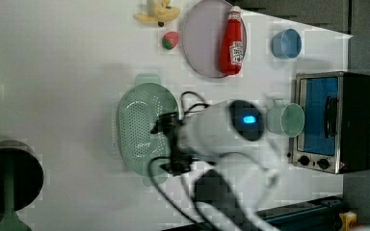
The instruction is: Drag strainer right to left.
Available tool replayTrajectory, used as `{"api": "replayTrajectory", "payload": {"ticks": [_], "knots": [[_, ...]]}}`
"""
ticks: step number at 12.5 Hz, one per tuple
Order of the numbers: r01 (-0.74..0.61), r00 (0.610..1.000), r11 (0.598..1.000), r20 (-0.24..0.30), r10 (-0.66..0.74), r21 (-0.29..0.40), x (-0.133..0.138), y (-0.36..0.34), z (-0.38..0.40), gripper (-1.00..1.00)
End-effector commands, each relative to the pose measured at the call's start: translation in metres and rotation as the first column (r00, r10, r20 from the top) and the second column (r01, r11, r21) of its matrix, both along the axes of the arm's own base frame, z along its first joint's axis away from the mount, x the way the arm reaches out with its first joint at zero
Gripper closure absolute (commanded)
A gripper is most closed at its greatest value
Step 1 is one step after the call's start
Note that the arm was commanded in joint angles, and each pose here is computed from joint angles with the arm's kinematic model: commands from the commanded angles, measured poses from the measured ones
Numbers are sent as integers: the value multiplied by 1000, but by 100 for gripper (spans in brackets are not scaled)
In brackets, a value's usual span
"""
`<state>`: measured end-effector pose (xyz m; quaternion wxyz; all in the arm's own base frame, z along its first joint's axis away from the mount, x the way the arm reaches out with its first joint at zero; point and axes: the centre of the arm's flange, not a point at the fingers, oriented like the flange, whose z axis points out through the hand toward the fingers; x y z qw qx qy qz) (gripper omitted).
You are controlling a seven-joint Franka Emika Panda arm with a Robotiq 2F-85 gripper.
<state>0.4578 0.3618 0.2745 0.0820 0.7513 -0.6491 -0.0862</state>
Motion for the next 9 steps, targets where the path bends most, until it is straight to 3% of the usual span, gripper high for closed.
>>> {"api": "replayTrajectory", "payload": {"ticks": [1,5,7,9], "knots": [[-169,977,982,146,155,90,38,-77,148,-100],[-291,940,950,222,261,116,30,-215,271,-100],[-396,895,916,248,370,64,17,-293,309,-100],[-475,854,880,242,460,3,2,-364,331,-100]]}}
